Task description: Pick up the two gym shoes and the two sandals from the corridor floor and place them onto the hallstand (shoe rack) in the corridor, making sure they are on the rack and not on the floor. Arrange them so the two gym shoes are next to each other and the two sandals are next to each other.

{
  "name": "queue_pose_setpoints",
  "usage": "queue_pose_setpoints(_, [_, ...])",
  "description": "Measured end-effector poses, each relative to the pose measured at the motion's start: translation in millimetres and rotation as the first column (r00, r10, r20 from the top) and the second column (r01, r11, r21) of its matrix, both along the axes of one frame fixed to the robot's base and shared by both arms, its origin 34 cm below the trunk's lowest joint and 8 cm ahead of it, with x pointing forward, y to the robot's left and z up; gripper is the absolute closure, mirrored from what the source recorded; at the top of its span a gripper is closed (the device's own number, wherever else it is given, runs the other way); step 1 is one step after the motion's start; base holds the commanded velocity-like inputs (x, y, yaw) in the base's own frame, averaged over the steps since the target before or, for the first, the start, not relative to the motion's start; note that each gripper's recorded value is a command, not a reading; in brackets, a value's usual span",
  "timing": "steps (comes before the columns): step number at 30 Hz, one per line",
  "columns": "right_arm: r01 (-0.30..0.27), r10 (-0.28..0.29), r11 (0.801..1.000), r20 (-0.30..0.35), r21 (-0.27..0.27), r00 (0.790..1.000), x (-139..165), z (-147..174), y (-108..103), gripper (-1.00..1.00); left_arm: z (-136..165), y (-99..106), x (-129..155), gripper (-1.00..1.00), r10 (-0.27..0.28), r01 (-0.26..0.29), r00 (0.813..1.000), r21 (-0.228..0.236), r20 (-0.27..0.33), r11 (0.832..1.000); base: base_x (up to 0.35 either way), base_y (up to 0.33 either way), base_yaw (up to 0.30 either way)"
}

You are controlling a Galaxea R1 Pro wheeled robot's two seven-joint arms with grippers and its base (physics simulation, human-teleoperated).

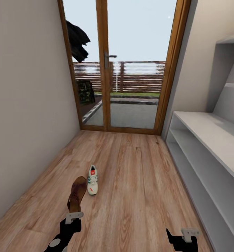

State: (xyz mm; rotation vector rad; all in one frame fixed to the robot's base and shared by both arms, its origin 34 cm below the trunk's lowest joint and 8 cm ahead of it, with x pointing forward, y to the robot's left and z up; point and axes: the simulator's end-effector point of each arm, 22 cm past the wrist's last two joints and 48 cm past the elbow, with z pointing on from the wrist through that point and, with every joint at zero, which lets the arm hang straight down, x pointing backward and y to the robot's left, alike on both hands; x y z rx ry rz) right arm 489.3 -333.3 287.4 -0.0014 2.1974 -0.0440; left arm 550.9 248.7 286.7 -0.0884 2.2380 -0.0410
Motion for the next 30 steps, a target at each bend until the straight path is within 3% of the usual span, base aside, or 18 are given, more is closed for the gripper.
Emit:
queue_pose_setpoints(20, [-0.002, 0.002, 1.0, -0.001, 0.0, 1.0, -0.1, -0.2, 0.4, -1.0, -0.1, 1.2, -0.1, 1.0, 0.002, -0.002, 1.0, 0.001, 0.0, 1.0, 0.333, -0.142, -0.005])
queue_pose_setpoints(30, [-0.004, 0.004, 1.0, -0.001, 0.001, 1.0, -0.2, -0.3, 0.9, -1.0, -0.1, 1.3, -0.1, 1.0, 0.002, -0.002, 1.0, 0.001, 0.0, 1.0, 0.337, -0.041, 0.0])
